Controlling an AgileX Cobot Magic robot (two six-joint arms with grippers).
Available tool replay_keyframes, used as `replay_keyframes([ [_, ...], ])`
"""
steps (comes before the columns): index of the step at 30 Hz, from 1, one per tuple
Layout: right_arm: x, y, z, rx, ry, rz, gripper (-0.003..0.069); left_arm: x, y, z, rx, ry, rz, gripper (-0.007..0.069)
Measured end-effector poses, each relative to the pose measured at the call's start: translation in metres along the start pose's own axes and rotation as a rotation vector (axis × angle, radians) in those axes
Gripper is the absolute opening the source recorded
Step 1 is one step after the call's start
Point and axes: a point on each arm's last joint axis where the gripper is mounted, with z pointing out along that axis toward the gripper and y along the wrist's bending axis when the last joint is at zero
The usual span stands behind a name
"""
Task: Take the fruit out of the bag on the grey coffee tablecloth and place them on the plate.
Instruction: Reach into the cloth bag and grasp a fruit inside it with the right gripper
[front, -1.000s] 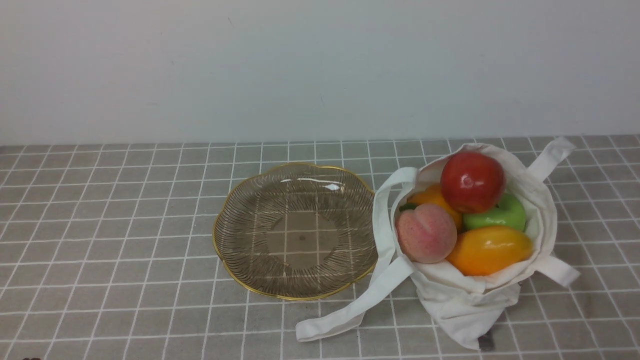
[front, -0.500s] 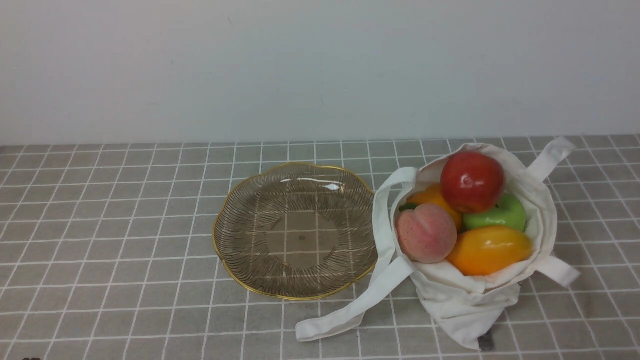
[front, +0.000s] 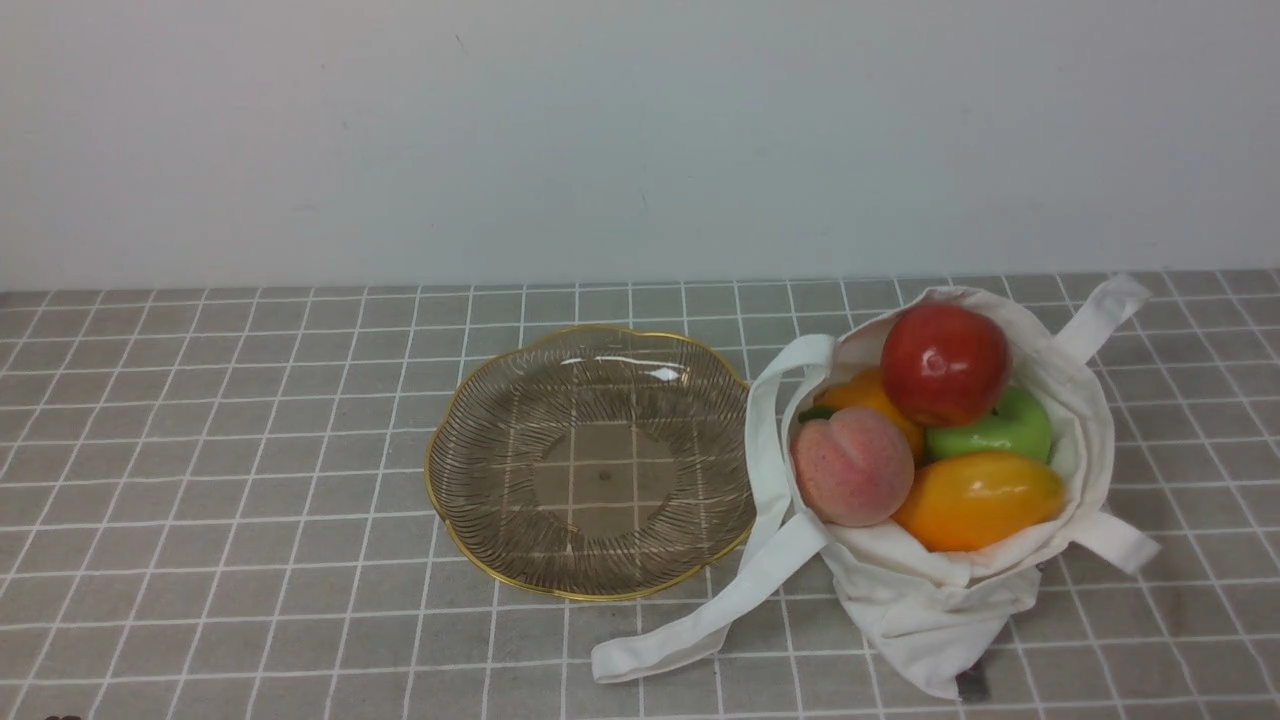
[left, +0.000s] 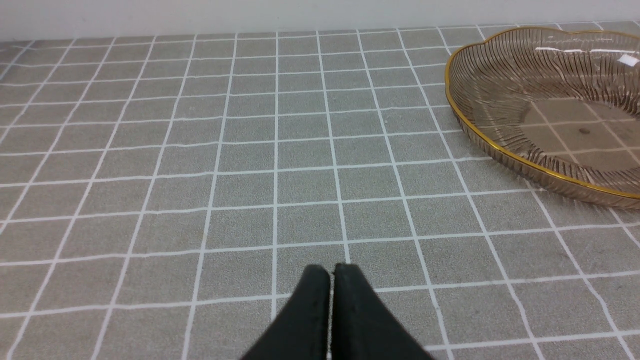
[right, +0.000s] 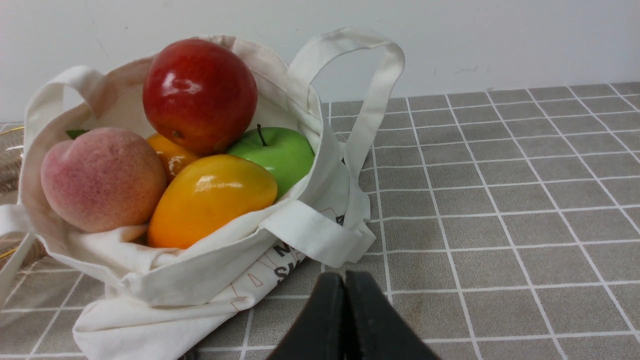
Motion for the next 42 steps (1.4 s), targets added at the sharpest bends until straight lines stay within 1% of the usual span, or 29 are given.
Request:
replay_keyframes([
  [10, 0.0, 0.0, 0.0, -0.002, 0.0, 0.009, -0.0014, 0.0, 0.0, 0.0, 0.0, 0.0, 0.0, -0.0008],
  [11, 0.0, 0.001, 0.0, -0.013, -0.004, 0.078, -0.0014, 0.0, 0.0, 0.0, 0.0, 0.0, 0.0, -0.0008],
  [12, -0.001, 0.002, 0.0, -0.019, -0.005, 0.104, -0.0014, 0.0, 0.0, 0.0, 0.0, 0.0, 0.0, -0.0008],
  [14, -0.001, 0.006, 0.0, -0.066, -0.009, 0.374, -0.0014, 0.0, 0.0, 0.0, 0.0, 0.0, 0.0, -0.0008],
  [16, -0.003, 0.011, 0.0, -0.127, 0.001, 0.693, -0.0014, 0.0, 0.0, 0.0, 0.0, 0.0, 0.0, -0.0008],
  [17, -0.003, 0.012, 0.0, -0.146, 0.005, 0.784, -0.0014, 0.0, 0.0, 0.0, 0.0, 0.0, 0.0, -0.0008],
  [18, -0.003, 0.012, 0.0, -0.149, 0.006, 0.807, -0.0014, 0.0, 0.0, 0.0, 0.0, 0.0, 0.0, -0.0008],
  [19, -0.006, 0.014, -0.001, -0.178, 0.004, 0.936, -0.0014, 0.0, 0.0, 0.0, 0.0, 0.0, 0.0, -0.0008],
  [20, -0.006, 0.015, -0.001, -0.19, 0.004, 0.982, -0.0014, 0.0, 0.0, 0.0, 0.0, 0.0, 0.0, -0.0008],
  [22, -0.007, 0.015, -0.001, -0.197, 0.0, 1.012, -0.0014, 0.0, 0.0, 0.0, 0.0, 0.0, 0.0, -0.0008],
  [28, -0.007, 0.017, -0.002, -0.212, 0.017, 1.044, -0.0014, 0.0, 0.0, 0.0, 0.0, 0.0, 0.0, -0.0008],
  [31, -0.009, 0.019, -0.003, -0.228, 0.03, 1.002, -0.0014, 0.0, 0.0, 0.0, 0.0, 0.0, 0.0, -0.0008],
  [32, -0.018, 0.021, -0.007, -0.252, 0.014, 0.915, -0.0014, 0.0, 0.0, 0.0, 0.0, 0.0, 0.0, -0.0008],
  [34, -0.041, 0.022, -0.015, -0.285, -0.064, 0.79, -0.0014, 0.0, 0.0, 0.0, 0.0, 0.0, 0.0, -0.0008],
  [36, -0.069, 0.024, -0.029, -0.321, -0.169, 0.649, -0.0014, 0.0, 0.0, 0.0, 0.0, 0.0, 0.0, -0.0008],
  [39, -0.102, 0.025, -0.045, -0.317, -0.276, 0.487, -0.0014, 0.0, 0.0, 0.0, 0.0, 0.0, 0.0, -0.0008],
  [40, -0.113, 0.026, -0.046, -0.308, -0.27, 0.429, -0.0014, 0.0, 0.0, 0.0, 0.0, 0.0, 0.0, -0.0008],
  [42, -0.12, 0.027, -0.042, -0.294, -0.236, 0.375, -0.0014, 0.0, 0.0, 0.0, 0.0, 0.0, 0.0, -0.0008],
])
